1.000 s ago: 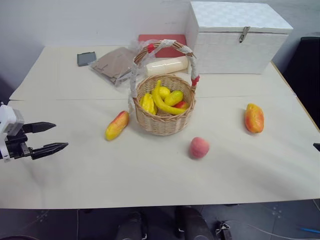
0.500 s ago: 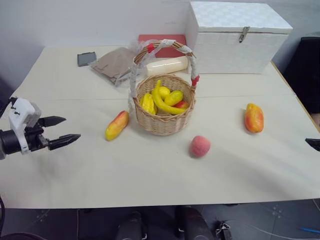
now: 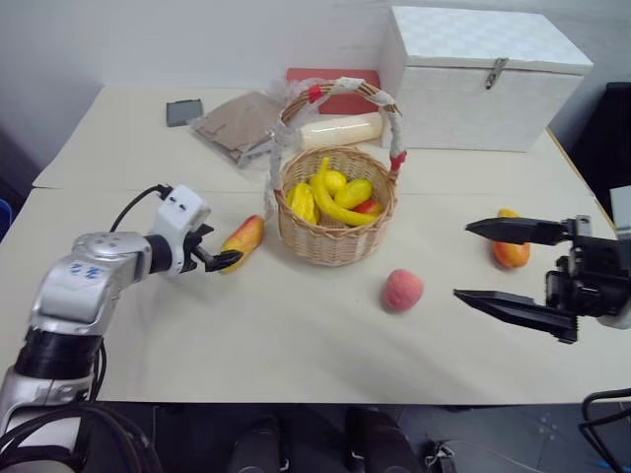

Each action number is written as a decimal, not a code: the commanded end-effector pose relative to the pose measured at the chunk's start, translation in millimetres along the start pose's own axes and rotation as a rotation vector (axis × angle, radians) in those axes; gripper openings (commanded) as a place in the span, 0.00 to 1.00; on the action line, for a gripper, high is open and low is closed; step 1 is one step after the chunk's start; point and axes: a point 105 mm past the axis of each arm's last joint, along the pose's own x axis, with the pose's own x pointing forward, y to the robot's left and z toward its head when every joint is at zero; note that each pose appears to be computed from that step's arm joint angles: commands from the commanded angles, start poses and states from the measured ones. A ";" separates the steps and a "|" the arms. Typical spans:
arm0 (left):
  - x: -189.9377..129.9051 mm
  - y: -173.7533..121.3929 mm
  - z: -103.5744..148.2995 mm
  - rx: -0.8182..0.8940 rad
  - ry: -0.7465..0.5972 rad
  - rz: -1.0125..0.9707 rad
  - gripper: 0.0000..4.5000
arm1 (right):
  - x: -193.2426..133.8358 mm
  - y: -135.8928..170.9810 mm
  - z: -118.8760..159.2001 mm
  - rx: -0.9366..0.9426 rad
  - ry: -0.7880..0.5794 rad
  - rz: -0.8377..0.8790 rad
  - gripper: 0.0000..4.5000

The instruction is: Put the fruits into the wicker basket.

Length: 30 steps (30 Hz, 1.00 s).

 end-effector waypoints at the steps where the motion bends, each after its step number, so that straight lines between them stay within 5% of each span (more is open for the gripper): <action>1: 19.1 -2.2 6.7 0.052 -0.011 -0.014 1.00 | 4.1 3.2 9.3 -0.021 -0.043 0.001 0.98; 7: 37.9 -10.7 9.4 0.045 -0.020 -0.065 1.00 | 5.1 2.3 12.9 -0.024 -0.063 -0.006 0.98; 16: 17.3 -6.9 16.1 0.095 -0.054 -0.120 0.45 | 9.1 -4.4 12.8 -0.025 -0.059 -0.045 1.00; 22: -41.0 -60.9 44.8 0.129 -0.164 -0.455 0.45 | 9.0 -8.6 13.4 -0.019 -0.055 -0.060 1.00; 25: -65.8 -88.8 79.0 0.126 -0.243 -0.589 0.45 | 7.4 -11.5 10.3 -0.015 -0.039 -0.082 1.00; 30: -45.2 -95.4 131.7 -0.001 -0.320 -0.485 0.45 | 9.1 -9.0 10.7 -0.014 -0.050 -0.091 1.00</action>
